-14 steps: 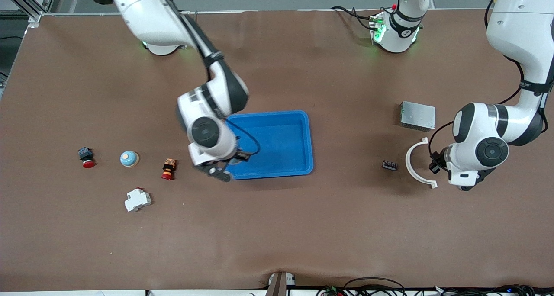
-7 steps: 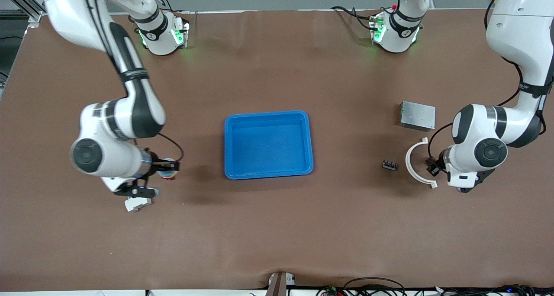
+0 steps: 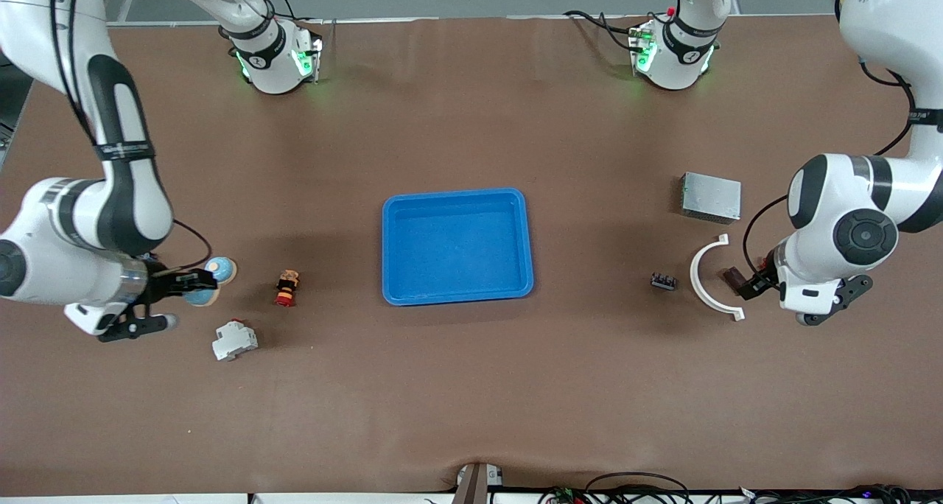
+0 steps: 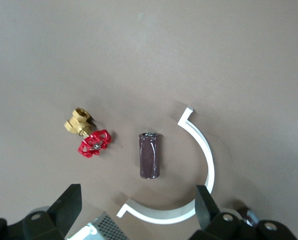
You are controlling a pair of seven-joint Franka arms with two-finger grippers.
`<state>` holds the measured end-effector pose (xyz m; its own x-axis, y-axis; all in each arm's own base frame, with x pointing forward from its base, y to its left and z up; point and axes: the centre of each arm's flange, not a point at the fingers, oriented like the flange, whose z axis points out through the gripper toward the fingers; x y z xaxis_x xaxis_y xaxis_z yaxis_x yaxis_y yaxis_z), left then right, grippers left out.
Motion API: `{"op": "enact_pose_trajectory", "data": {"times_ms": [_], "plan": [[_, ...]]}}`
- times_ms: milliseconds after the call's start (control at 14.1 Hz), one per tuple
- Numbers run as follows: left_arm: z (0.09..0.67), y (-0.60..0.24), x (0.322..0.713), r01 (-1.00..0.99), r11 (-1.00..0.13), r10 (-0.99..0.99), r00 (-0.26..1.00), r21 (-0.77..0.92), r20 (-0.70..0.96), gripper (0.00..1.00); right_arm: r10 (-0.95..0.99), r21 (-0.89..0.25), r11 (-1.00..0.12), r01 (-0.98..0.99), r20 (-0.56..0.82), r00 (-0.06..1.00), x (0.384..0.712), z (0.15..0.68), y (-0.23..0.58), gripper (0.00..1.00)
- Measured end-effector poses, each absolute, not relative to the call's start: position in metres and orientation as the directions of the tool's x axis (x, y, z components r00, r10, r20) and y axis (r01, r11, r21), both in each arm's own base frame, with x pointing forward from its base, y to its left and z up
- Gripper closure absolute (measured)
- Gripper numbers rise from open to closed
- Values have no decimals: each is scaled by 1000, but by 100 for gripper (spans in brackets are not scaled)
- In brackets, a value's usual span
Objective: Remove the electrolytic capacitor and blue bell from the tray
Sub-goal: 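Lower the capacitor inside the white arc while the right gripper carries the bell, then set the second bell beside the first bell with the right gripper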
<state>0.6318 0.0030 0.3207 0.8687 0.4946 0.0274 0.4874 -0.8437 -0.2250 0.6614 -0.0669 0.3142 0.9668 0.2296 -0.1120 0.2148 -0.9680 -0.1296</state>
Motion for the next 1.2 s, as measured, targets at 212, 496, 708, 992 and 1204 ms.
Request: {"op": "enact_pose_trajectory", "data": {"times_ms": [212,496,708,992,1204], "plan": [[344,5,631,406,-886,409,912,-222,36,0,312,-115,-946,304,-54,949,661,299,-111,33],[374,16,635,293,-940,301,954,-175,-17,0,396,-102,-915,390,-45,917,670,252,-134,33],[414,37,639,207,-970,219,972,-128,-85,0,433,-89,-899,428,-41,900,680,222,-158,33],[465,44,640,165,-978,180,977,-130,-113,0,449,-83,-892,445,-40,892,683,215,-168,33],[476,47,643,171,-977,184,979,-127,-92,0,462,-81,-885,458,-42,886,683,214,-171,33]]}}
